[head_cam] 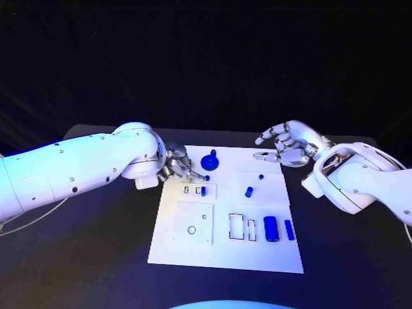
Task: Assemble the parts on the task board
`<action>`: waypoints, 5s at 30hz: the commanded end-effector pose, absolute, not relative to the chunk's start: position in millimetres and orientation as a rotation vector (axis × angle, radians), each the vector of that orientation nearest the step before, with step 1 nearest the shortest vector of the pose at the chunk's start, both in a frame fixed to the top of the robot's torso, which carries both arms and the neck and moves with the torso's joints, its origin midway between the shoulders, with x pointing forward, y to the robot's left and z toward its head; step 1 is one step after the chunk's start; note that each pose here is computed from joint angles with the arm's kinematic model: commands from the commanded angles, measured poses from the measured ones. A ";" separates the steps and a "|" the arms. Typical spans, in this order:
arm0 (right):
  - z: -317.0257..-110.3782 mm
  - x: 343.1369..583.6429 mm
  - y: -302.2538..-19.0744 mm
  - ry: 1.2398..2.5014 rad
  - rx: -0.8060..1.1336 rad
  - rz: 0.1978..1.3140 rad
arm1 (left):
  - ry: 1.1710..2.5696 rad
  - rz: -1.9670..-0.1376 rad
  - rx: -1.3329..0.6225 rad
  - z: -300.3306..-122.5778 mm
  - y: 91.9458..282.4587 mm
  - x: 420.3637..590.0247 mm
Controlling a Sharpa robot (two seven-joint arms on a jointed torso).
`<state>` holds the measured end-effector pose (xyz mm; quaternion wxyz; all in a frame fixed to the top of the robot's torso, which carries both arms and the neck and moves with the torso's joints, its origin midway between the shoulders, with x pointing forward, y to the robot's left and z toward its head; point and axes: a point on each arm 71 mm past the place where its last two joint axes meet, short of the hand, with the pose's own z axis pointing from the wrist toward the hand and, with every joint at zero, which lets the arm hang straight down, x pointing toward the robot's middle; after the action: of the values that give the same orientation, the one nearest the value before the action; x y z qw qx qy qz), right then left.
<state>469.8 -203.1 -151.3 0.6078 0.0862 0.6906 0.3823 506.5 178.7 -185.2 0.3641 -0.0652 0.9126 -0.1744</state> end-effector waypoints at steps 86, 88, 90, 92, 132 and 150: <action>-159.4 475.7 -190.1 1.671 0.163 0.887 | 2.478 -0.499 -0.123 -201.8 143.0 504.1; -159.9 475.7 -190.0 1.673 0.163 0.887 | 2.474 -0.511 -0.144 -201.4 143.9 503.9; -160.3 475.8 -190.0 1.674 0.163 0.887 | 2.467 -0.525 -0.169 -200.8 144.9 503.7; -160.6 475.9 -190.2 1.675 0.163 0.887 | 2.460 -0.535 -0.189 -200.2 146.1 503.4; -161.0 476.9 -197.0 1.668 0.170 0.876 | 2.168 -0.365 -0.141 -214.3 161.3 485.0; -161.0 476.1 -197.5 1.672 0.169 0.877 | 2.154 -0.370 -0.134 -219.0 160.4 478.3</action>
<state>477.0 -198.9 -160.9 0.5858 0.0814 0.7150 0.3729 478.4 160.9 -219.9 0.4493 -0.0576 0.8784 -0.1524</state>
